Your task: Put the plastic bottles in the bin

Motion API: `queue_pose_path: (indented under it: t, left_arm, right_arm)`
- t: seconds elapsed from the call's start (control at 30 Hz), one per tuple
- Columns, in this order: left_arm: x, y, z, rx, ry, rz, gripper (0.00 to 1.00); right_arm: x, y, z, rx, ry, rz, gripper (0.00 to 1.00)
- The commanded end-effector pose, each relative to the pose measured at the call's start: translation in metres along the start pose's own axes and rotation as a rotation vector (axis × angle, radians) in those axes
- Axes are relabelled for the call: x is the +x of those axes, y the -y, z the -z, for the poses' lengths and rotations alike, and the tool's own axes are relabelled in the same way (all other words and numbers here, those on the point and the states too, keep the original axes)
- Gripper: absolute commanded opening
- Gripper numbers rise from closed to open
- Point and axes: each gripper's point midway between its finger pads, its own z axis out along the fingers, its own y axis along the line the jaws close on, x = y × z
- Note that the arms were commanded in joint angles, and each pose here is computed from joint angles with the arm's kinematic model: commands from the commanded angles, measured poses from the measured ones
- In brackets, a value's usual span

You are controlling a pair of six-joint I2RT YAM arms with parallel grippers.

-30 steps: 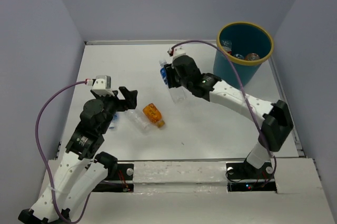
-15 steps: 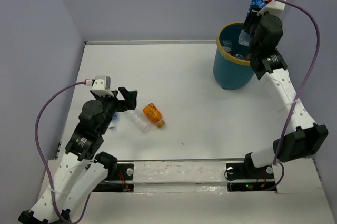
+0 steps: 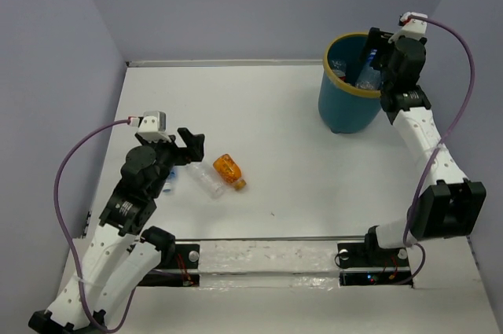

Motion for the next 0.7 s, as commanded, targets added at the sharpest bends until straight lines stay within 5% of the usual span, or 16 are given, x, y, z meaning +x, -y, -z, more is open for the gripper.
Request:
queue_pose_path:
  t: [0.0,0.17,0.4,0.67]
  left_arm:
    - [0.0,-0.005,-0.006,-0.029,-0.002,0.009,0.99]
    - [0.003,-0.012,-0.012,-0.063,-0.019,0.021,0.99]
    - [0.025,-0.015,-0.017,-0.085,-0.094,0.079,0.99]
    - [0.06,-0.043,-0.02,-0.286,-0.191,0.21,0.99]
  right_arm:
    - [-0.053,-0.053,0.051,-0.271,0.103,-0.167,0.95]
    - [0.01,-0.168,0.119,-0.588,-0.047,-0.152,0.94]
    - [0.136,-0.289,0.222,-1.007,-0.41,-0.072,0.74]
    - [0.237,-0.362,0.29,-1.22,-0.661,0.036,0.85]
